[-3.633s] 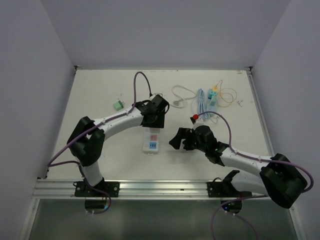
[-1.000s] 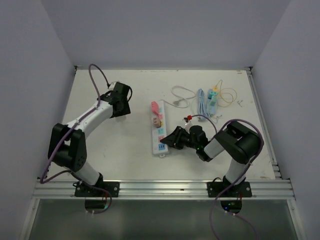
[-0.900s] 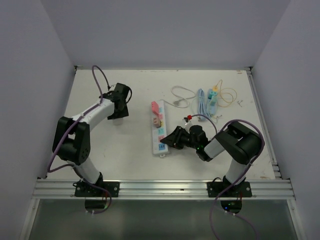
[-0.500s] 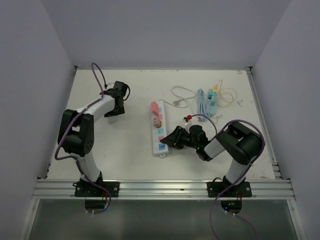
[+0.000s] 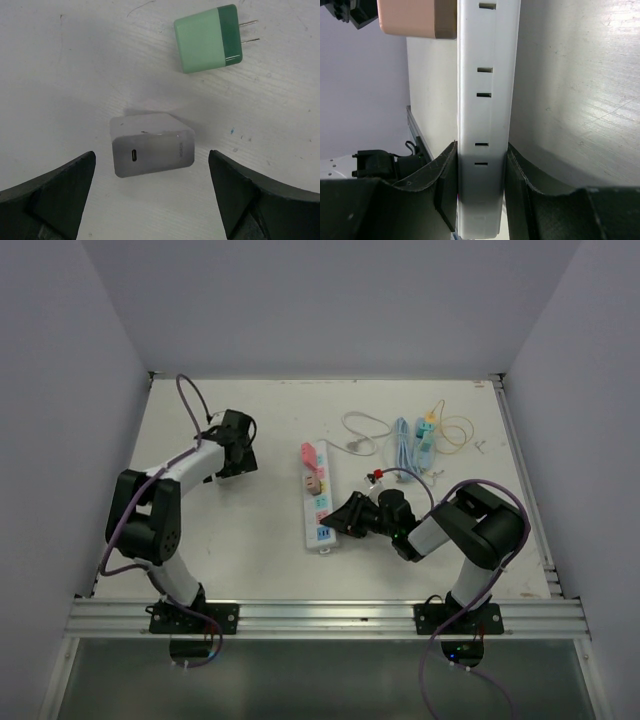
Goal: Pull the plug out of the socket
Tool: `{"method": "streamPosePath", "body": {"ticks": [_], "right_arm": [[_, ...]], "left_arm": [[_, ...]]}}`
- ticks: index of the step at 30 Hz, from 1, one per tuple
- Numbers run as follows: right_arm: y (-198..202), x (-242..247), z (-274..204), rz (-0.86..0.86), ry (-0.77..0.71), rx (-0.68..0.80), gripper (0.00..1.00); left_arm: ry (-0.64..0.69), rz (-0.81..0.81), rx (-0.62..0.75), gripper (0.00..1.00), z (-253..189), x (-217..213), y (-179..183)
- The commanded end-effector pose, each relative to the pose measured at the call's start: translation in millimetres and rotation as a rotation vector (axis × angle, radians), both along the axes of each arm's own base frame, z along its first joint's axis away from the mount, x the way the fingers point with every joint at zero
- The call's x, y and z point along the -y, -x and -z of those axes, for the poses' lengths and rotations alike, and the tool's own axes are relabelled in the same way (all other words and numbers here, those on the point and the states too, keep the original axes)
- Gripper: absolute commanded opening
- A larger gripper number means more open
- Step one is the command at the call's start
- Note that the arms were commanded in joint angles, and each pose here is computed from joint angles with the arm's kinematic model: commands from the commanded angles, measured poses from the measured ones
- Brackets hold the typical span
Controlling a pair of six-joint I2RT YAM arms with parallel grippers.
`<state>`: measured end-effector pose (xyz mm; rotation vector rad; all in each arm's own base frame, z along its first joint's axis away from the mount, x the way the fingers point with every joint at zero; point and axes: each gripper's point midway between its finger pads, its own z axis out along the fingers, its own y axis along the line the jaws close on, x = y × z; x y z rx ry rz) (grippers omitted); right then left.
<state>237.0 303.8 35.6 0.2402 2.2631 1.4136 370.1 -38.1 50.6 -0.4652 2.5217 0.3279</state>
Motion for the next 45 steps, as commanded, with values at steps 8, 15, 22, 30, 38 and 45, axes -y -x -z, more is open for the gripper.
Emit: {"method": "streamPosePath", "body": {"ticks": [8, 15, 22, 30, 38, 45], "right_arm": [[2.0, 13.1, 28.4, -0.005, 0.125, -0.003, 0.00], [1.3, 13.9, 29.0, -0.008, 0.141, 0.000, 0.00], [2.0, 13.8, 30.1, -0.012, 0.144, -0.003, 0.00], [2.5, 14.8, 30.2, -0.016, 0.154, 0.001, 0.00], [3.4, 15.4, 31.2, -0.021, 0.161, 0.002, 0.00], [5.2, 17.4, 35.4, -0.021, 0.172, -0.006, 0.00]], "left_arm": [[0.248, 0.090, 0.255, 0.99, -68.5, 44.6, -1.6], [0.464, 0.231, 0.317, 1.00, -97.7, 128.2, 30.3], [0.626, 0.300, 0.293, 0.98, -94.5, 190.5, 43.7], [0.662, 0.357, 0.227, 0.85, -77.9, 234.2, 36.3], [0.669, 0.338, 0.154, 0.66, -48.0, 249.0, 29.3], [0.657, 0.320, 0.151, 0.21, -46.2, 248.1, 25.2]]}}
